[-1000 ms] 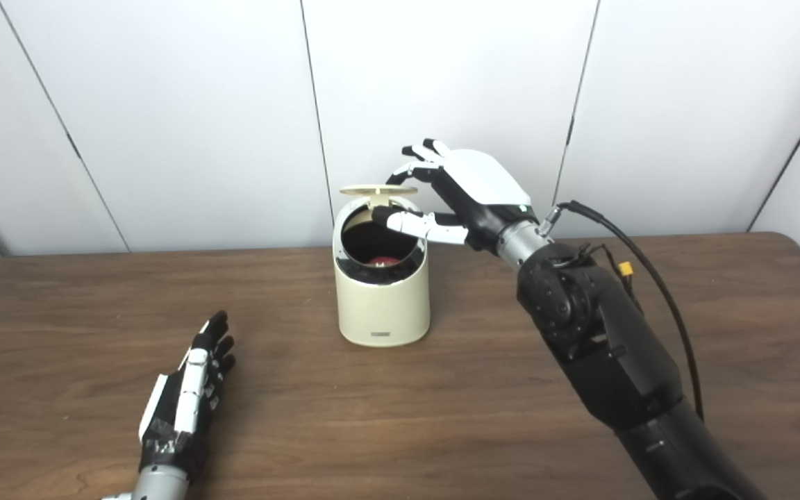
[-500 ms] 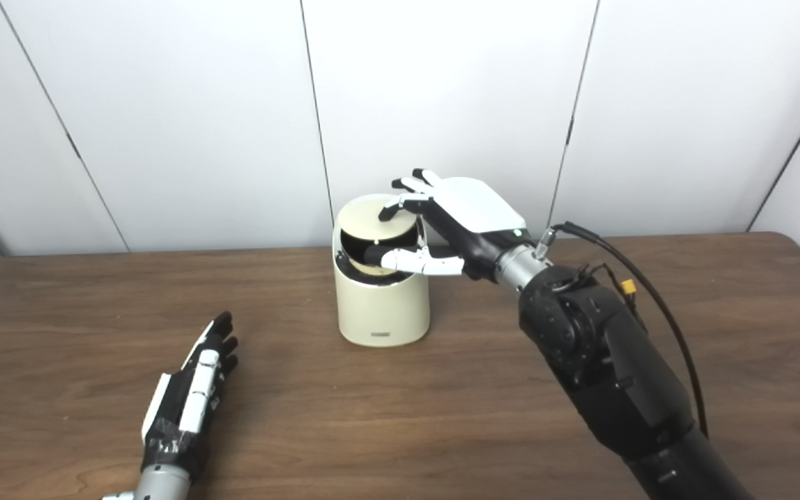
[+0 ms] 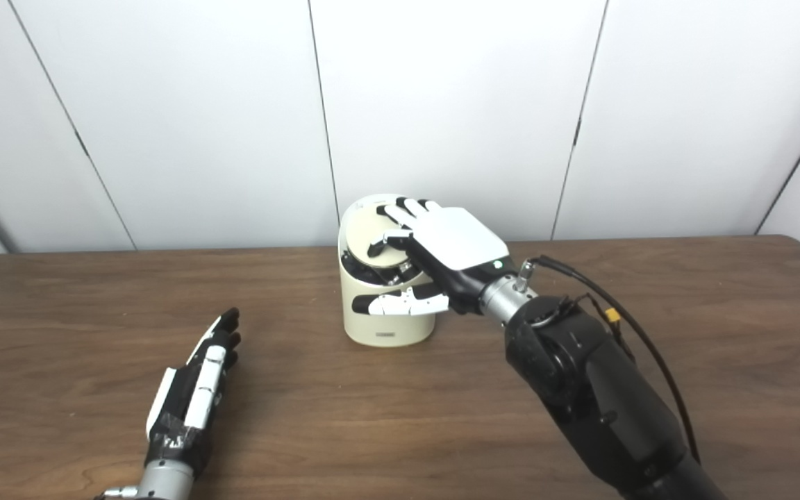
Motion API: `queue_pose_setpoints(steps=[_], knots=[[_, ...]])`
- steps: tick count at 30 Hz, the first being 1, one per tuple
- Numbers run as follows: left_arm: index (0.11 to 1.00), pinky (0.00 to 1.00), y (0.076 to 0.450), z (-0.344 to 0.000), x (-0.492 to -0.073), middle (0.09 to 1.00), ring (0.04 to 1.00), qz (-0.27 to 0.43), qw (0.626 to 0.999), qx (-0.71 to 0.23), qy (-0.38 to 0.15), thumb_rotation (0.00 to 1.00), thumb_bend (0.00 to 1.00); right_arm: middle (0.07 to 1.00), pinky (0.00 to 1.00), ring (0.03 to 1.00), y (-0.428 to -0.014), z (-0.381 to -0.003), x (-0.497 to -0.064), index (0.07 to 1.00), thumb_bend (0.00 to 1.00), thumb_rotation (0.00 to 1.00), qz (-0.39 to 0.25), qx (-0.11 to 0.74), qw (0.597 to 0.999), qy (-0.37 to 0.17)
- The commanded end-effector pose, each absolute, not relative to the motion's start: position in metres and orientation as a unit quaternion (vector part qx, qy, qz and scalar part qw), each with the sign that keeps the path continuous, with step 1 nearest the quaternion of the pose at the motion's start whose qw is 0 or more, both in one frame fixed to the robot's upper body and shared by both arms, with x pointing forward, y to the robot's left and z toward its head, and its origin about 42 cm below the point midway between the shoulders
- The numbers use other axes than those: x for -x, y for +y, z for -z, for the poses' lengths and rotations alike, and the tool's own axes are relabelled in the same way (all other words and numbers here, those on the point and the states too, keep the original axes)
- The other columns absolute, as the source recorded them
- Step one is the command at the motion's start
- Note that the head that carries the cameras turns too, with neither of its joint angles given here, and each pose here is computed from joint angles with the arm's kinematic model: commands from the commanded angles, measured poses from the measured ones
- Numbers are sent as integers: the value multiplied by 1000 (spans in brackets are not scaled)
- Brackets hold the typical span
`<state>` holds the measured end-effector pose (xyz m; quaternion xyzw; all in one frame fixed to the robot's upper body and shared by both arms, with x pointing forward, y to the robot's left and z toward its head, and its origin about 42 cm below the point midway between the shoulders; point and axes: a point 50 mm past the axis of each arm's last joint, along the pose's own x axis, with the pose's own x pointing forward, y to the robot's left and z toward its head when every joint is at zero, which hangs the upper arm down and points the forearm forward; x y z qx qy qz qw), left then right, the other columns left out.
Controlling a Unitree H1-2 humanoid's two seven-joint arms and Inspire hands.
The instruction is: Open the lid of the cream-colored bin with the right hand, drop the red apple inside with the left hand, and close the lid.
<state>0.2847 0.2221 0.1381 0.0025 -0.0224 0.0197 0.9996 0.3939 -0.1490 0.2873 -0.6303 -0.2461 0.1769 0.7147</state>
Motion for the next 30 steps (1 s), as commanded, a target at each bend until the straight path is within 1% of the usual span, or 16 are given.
queue_pose_setpoints(steps=[1,5,10,14,19,21,24,28,30], knots=[[963,985,220,-153,-288,978,980,-16,998,-3,-56,866,516,969,999,1000,-149,-297,-395,740,561,994,-163,651,693,-264],[958,969,219,-156,-288,974,973,-17,998,3,-60,861,529,978,1000,1000,-153,-291,-395,746,575,1000,-158,671,680,-251],[960,973,219,-157,-288,973,974,-14,998,-2,-62,887,553,982,1000,1000,-156,-284,-395,749,576,991,-159,675,680,-240],[957,958,218,-159,-288,971,968,-16,998,-3,-64,885,551,984,1000,1000,-160,-279,-397,751,578,995,-159,677,680,-233],[953,966,217,-161,-288,970,969,-15,998,-2,-68,874,565,978,1000,1000,-165,-274,-399,750,577,983,-156,676,683,-228],[951,968,217,-161,-288,969,969,-14,998,-2,-69,865,572,976,1000,1000,-166,-273,-400,751,576,997,-156,676,684,-225],[949,963,217,-161,-287,967,964,-16,997,-3,-69,863,575,978,1000,1000,-167,-271,-400,754,579,1000,-159,670,691,-220],[953,972,218,-161,-287,972,970,-13,997,-2,-70,858,564,968,1000,1000,-167,-276,-397,756,567,989,-157,629,727,-226],[956,976,218,-160,-287,974,973,-11,998,-3,-69,867,554,967,1000,1000,-168,-283,-394,776,557,998,-154,604,748,-228]])
